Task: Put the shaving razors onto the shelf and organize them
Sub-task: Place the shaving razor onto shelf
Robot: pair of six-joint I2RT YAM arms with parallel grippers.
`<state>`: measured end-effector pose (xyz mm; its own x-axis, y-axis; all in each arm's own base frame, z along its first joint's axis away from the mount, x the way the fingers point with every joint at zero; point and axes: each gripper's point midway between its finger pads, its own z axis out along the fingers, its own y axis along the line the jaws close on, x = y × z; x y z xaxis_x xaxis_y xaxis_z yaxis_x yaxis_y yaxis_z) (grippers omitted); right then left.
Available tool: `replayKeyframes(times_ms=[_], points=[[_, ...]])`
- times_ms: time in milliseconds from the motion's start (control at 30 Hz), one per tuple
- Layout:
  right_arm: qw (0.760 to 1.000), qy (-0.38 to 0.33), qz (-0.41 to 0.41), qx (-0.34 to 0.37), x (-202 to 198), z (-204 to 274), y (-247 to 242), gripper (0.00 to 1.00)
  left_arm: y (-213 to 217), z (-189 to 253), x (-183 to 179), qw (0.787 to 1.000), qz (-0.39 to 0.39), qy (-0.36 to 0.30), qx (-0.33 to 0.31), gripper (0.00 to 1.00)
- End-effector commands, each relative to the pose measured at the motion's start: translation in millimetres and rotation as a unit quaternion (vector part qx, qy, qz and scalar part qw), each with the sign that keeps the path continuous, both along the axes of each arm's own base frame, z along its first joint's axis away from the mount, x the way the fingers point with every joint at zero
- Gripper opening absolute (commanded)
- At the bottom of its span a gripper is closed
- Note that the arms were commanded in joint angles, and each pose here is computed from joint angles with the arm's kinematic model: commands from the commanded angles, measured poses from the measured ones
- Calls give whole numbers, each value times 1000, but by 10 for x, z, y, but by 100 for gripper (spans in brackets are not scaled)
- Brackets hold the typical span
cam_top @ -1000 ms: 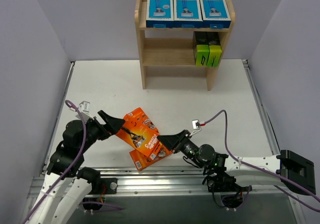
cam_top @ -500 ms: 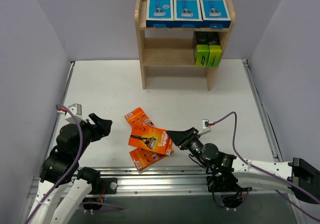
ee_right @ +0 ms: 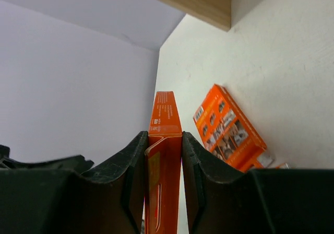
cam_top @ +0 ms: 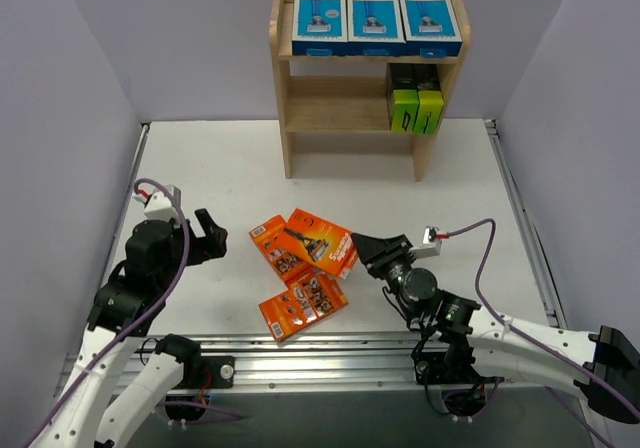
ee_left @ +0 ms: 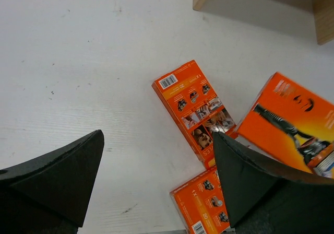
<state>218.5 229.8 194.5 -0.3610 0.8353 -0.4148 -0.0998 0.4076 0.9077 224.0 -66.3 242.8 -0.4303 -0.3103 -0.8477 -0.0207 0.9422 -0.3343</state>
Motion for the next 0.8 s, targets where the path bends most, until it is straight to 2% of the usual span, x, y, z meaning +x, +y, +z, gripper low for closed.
replayKeyframes(times_ms=[0, 167, 333, 467, 600, 767], points=[[996, -35, -52, 63, 212, 649, -89, 0, -72, 280, 173, 998, -37, -42, 37, 94], [994, -57, -88, 43, 517, 970, -186, 0, -7, 275, 322, 994, -29, -42, 98, 94], [988, -77, -123, 46, 871, 1349, -284, 0, -18, 112, 329, 992, -34, -51, 109, 94], [983, -93, -153, 30, 1132, 1596, -330, 0, -42, 176, 296, 991, -37, -77, 103, 94], [979, -93, -181, 7, 1427, 1636, -276, 0, -118, 143, 282, 991, -53, -77, 100, 94], [974, -102, -203, 13, 1668, 1703, -221, 0, -175, 117, 280, 990, -64, -72, 105, 94]])
